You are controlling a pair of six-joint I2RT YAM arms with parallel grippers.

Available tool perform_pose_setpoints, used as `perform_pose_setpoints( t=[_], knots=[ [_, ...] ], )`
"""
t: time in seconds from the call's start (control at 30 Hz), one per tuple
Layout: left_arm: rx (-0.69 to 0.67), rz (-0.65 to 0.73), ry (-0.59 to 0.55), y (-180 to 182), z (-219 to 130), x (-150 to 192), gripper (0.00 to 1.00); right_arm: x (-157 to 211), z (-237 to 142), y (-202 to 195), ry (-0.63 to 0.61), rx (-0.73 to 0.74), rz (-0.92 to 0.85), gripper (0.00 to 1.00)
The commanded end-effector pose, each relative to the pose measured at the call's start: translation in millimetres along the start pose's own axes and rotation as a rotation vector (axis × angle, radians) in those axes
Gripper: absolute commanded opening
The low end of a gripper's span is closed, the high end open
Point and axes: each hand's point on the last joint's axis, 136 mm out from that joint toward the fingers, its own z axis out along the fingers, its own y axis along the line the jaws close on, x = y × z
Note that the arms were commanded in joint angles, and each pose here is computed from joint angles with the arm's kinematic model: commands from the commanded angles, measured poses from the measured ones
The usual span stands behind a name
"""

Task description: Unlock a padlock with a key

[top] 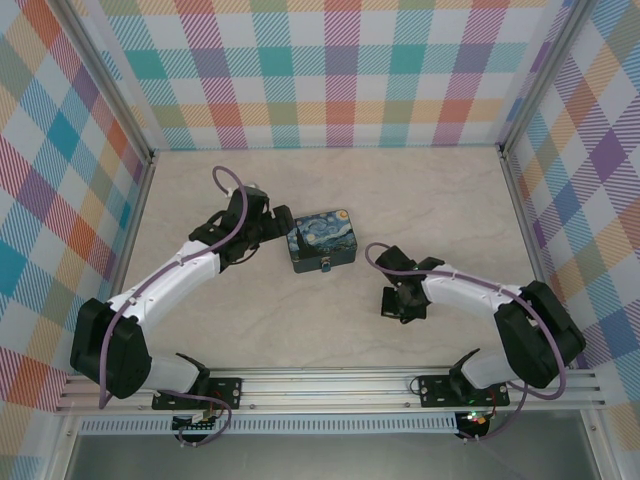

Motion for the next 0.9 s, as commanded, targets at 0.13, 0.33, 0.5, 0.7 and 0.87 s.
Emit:
perform_pose_setpoints(
  t=[0.13,0.33,0.5,0.7,0.87],
  knots=[
    [0.106,0.027,-0.010,-23.7,-22.5,-11.1,0.91,-24.0,-29.0,23.8,-0.189,-0.167,-0.041,0.00],
    [0.275,0.004,0.053,-58.4,-31.9,-9.0,0.88,-54.7,-80.0,54.1,-0.447,-0.359,-0.162,0.00],
    [0.433,-0.012,0.117,-96.0,-42.0,-8.6,0.84,-74.5,-136.6,78.3,-0.707,-0.499,-0.324,0.00],
    [0.619,0.019,0.171,-148.0,-61.0,-8.1,0.76,-87.6,-204.6,102.7,-1.032,-0.556,-0.586,0.00],
    [0.748,0.062,0.214,-186.1,-78.3,-2.0,0.70,-88.7,-225.7,119.0,-1.130,-0.524,-0.776,0.00]
  ],
)
